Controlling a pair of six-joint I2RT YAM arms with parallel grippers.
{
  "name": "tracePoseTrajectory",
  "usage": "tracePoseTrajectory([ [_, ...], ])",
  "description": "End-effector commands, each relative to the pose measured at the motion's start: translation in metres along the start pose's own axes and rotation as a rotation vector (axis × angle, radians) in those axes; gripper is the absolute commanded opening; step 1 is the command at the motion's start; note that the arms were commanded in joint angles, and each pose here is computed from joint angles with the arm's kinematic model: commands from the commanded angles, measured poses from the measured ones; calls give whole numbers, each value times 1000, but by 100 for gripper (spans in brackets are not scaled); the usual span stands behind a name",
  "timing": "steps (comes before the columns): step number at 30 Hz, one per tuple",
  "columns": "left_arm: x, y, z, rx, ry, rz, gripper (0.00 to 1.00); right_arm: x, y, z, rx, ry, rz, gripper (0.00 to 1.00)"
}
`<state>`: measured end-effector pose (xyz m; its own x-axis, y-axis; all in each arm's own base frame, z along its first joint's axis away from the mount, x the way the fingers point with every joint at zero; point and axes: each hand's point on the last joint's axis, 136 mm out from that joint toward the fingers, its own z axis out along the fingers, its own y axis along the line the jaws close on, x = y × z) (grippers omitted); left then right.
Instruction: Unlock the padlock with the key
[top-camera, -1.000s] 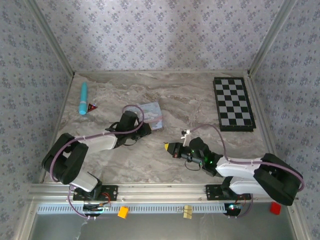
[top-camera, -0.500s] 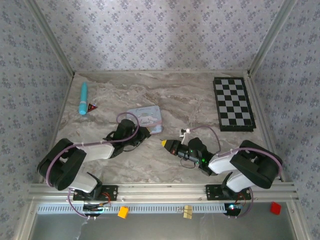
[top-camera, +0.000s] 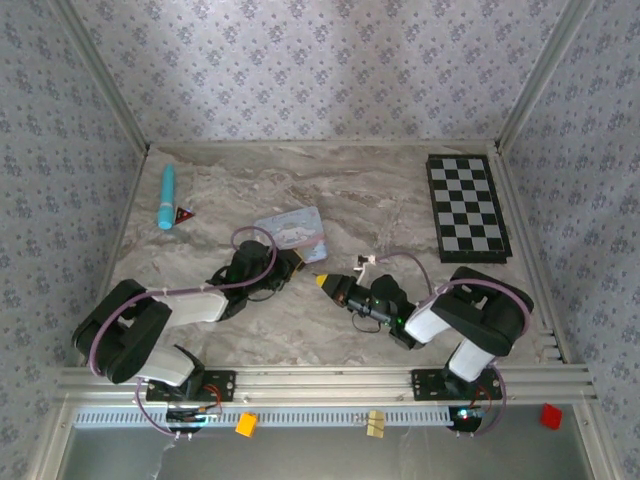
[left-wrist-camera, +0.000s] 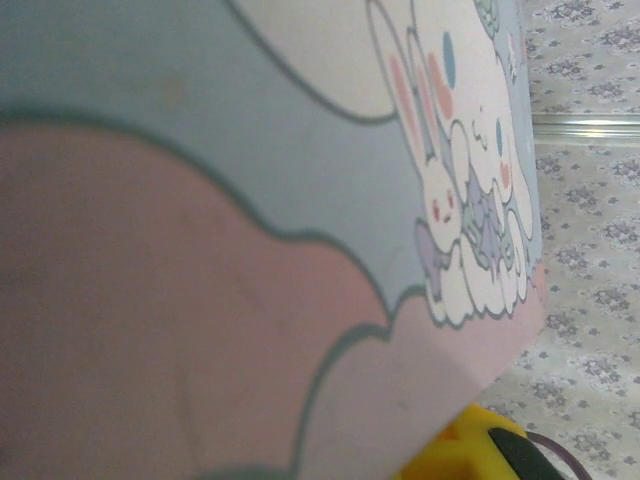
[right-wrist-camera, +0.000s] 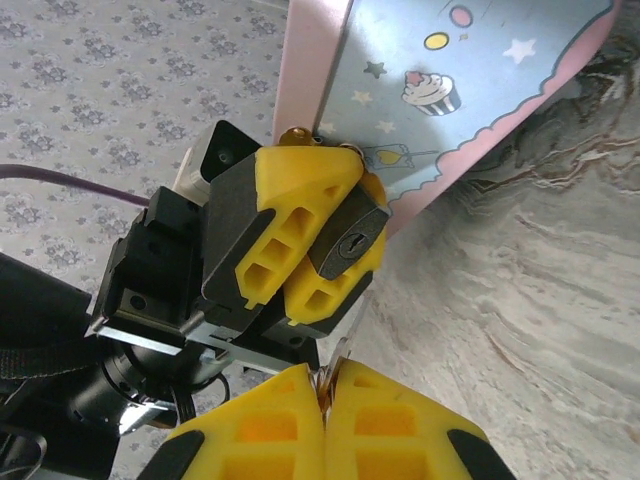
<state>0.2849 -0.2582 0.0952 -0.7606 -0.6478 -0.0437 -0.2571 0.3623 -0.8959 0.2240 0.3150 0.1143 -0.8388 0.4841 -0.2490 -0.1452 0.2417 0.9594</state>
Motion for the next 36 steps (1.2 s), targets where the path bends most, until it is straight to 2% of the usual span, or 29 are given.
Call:
tracePoseTrajectory([
  [1,3,-29,0,117,9,-24,0,-6,22,5,-71,-40,10,0],
  [11,4,-35,-3,168,-4,-86,0,-17,23,2,-69,-95,16,0],
  [17,4,-38,-6,190,-10,-125,0,-24,43,2,-120,-115,-2,0],
  [36,-3,-57,-25,318,-47,-231,0,-29,52,14,-152,-94,38,0],
])
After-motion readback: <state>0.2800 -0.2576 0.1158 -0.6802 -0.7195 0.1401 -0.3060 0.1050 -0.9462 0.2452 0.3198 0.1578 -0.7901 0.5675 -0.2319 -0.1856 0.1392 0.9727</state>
